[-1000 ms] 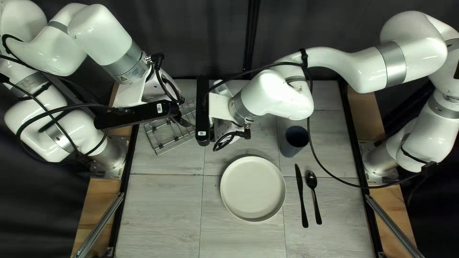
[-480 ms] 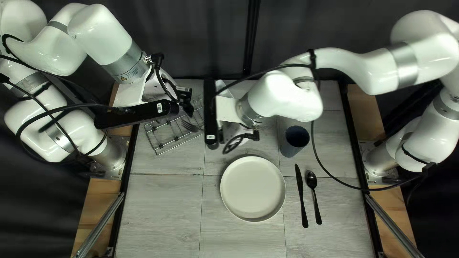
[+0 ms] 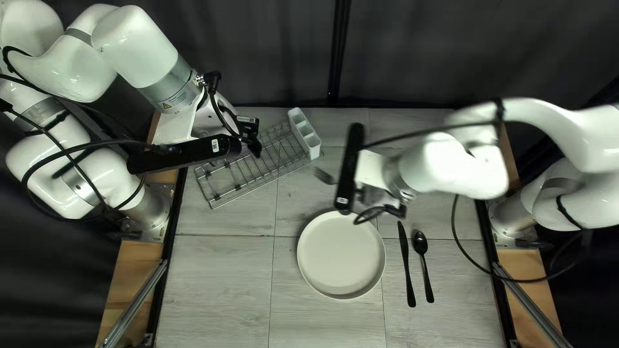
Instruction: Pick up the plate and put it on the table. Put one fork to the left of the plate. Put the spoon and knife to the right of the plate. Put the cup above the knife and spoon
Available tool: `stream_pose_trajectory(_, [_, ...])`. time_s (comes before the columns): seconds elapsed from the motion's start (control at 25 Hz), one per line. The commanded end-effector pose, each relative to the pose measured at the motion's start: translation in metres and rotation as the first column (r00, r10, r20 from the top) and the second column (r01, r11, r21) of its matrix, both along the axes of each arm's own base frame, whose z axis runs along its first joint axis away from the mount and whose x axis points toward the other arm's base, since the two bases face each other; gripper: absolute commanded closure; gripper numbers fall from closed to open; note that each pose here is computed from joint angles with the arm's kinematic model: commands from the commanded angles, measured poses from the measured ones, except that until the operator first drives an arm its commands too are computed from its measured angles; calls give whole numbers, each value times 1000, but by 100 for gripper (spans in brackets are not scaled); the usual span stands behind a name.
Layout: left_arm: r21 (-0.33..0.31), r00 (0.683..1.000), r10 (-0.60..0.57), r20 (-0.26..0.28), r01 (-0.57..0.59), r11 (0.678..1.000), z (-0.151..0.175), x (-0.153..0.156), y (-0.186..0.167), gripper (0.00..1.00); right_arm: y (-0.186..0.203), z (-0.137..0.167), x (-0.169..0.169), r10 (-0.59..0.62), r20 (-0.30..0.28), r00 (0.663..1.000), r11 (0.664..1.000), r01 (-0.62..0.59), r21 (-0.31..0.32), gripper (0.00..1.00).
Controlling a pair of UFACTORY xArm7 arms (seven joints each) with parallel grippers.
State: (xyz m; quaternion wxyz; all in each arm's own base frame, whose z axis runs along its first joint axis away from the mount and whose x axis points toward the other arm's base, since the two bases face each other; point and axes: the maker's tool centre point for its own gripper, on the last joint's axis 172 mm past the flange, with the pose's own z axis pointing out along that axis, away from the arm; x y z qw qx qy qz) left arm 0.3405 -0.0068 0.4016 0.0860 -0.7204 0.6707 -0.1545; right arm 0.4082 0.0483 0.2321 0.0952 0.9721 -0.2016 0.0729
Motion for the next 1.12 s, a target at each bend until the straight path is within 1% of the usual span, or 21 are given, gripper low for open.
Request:
stream_pose_trajectory(0.04, [0,1000,0,0,0,1000,0,0,0,0,1,-1,-3,-9,-4,1000,1000,9,0,100])
stream_pose_trajectory(0.08, [-9,999,32,0,-32,999,13,-9,5,0,1,-1,-3,-9,-4,1000,1000,9,0,100])
stream_pose_trajectory(0.12, [8,998,57,10,-57,998,23,-14,7,0,1,-1,-3,-9,-4,1000,1000,9,0,100])
stream_pose_trajectory(0.16, [25,991,132,19,-132,991,40,-27,16,0,1,-1,-3,-9,-4,1000,1000,9,0,100])
stream_pose_trajectory(0.2, [29,985,172,24,-172,985,46,-32,21,0,1,-1,-3,-9,-4,1000,1000,9,0,100])
stream_pose_trajectory(0.24, [25,966,255,37,-256,966,55,-45,31,0,1,-1,-3,-9,-4,1000,1000,9,0,100])
stream_pose_trajectory(0.32, [0,937,345,58,-345,939,66,-60,45,0,1,-1,-3,-9,-4,1000,1000,9,0,100])
stream_pose_trajectory(0.36, [-22,915,397,76,-397,918,75,-70,54,0,1,-1,-3,-9,-4,1000,1000,9,0,100])
stream_pose_trajectory(0.44, [-52,891,443,94,-440,896,84,-79,64,0,1,-1,-3,-9,-4,1000,1000,9,0,100])
stream_pose_trajectory(0.64, [-56,889,448,97,-445,894,84,-80,66,0,0,-3,0,-1,1,1000,1000,1,-1,100])
stream_pose_trajectory(0.72, [-56,889,448,97,-445,894,84,-80,66,0,1,-5,13,-38,19,999,999,37,35,100])
stream_pose_trajectory(0.76, [-56,889,448,97,-445,894,84,-80,66,0,6,-13,28,-84,36,996,994,82,67,100])
stream_pose_trajectory(0.8, [-56,889,448,97,-445,894,84,-80,66,0,7,-17,33,-111,40,993,991,107,82,100])
stream_pose_trajectory(0.84, [-56,889,448,97,-445,894,84,-80,66,0,10,-24,42,-174,47,984,979,167,117,100])
stream_pose_trajectory(0.92, [-56,889,448,97,-445,894,84,-80,66,0,17,-29,53,-273,66,960,951,259,172,100])
stream_pose_trajectory(0.96, [-56,889,448,97,-445,894,84,-80,66,0,24,-32,60,-358,71,931,919,338,204,100])
stream_pose_trajectory(1.0, [-56,889,448,97,-445,894,84,-80,66,0,31,-33,67,-404,79,911,899,379,220,100])
stream_pose_trajectory(1.04, [-56,889,448,97,-445,894,84,-80,66,0,49,-37,81,-490,97,866,855,456,246,100])
stream_pose_trajectory(1.08, [-56,889,448,97,-445,894,84,-80,66,0,54,-39,86,-508,100,855,845,473,250,100])
stream_pose_trajectory(1.12, [-56,889,448,97,-445,894,84,-80,66,0,54,-39,86,-508,100,855,845,473,250,100])
